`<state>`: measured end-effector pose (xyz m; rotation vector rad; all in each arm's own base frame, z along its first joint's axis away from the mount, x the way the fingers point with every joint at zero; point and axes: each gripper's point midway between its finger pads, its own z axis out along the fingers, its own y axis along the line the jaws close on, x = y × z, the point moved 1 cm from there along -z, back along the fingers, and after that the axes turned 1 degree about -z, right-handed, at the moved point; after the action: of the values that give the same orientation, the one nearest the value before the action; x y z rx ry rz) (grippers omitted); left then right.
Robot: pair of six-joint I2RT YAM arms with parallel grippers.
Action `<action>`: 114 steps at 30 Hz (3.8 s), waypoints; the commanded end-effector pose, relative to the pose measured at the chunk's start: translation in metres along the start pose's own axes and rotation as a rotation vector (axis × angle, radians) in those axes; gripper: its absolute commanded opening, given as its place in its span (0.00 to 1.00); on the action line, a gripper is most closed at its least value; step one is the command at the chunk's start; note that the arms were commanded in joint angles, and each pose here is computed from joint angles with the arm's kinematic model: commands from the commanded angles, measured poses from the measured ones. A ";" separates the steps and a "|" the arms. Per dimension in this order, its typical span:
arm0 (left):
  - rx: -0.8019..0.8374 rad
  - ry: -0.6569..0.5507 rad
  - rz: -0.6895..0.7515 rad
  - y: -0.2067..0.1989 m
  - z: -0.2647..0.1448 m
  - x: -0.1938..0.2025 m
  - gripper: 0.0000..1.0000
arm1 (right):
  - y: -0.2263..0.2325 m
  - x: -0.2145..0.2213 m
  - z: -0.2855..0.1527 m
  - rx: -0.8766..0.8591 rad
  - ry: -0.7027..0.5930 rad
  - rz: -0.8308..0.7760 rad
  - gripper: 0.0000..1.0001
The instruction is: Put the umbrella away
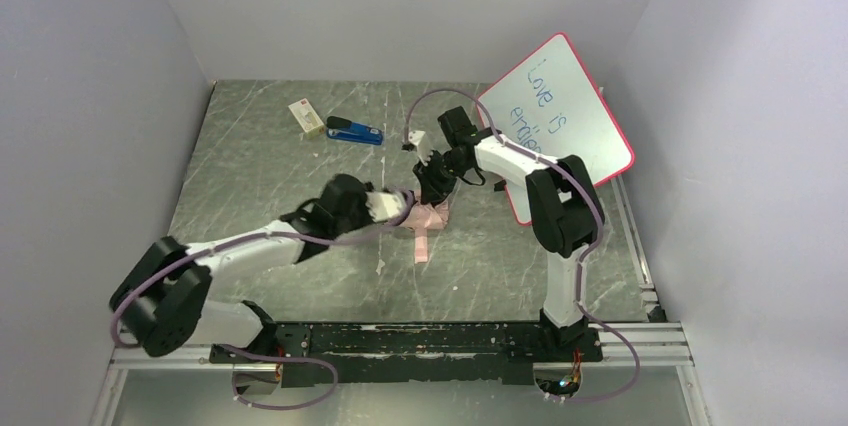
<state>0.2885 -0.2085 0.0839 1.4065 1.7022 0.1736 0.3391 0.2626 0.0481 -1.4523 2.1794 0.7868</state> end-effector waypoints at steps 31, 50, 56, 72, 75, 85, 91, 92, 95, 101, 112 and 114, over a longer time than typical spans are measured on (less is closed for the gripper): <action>0.590 -0.182 -0.387 0.067 -0.003 -0.046 0.50 | 0.041 0.061 -0.014 0.736 0.149 -0.518 0.23; 0.856 -0.195 -0.201 0.034 0.026 -0.103 0.79 | 0.091 0.053 -0.005 0.901 0.094 -0.798 0.23; 0.932 -0.124 -0.094 -0.008 0.032 -0.099 0.82 | 0.100 0.055 0.001 0.895 0.094 -0.818 0.22; 1.106 0.031 -0.042 -0.093 0.040 -0.043 0.86 | 0.106 0.054 0.002 0.895 0.089 -0.816 0.22; 1.118 0.062 -0.040 -0.102 0.043 -0.032 0.83 | 0.107 0.051 0.001 0.899 0.072 -0.806 0.22; 1.158 0.188 -0.029 -0.119 0.052 -0.002 0.31 | 0.113 0.033 -0.007 0.912 -0.034 -0.741 0.19; 1.126 0.218 -0.024 -0.120 0.058 0.008 0.10 | 0.125 0.006 -0.031 0.913 -0.213 -0.590 0.42; 1.118 0.226 -0.027 -0.120 0.059 0.010 0.09 | 0.129 0.000 -0.038 0.911 -0.260 -0.547 0.46; 1.099 0.238 -0.036 -0.117 0.066 0.014 0.07 | 0.136 -0.013 -0.062 0.903 -0.403 -0.393 0.57; 1.068 0.250 -0.103 -0.105 0.086 0.019 0.05 | 0.130 -0.003 -0.090 0.881 -0.517 -0.029 0.60; 0.977 0.295 -0.131 -0.081 0.114 0.038 0.05 | 0.121 0.029 -0.081 0.757 -0.510 0.336 0.58; 0.956 0.308 -0.139 -0.077 0.120 0.043 0.05 | 0.119 0.031 -0.079 0.741 -0.504 0.364 0.58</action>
<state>0.2720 -0.2980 0.0221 1.9125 2.1253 -1.0382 0.2192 0.2271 0.1251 -0.5351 1.9234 0.2398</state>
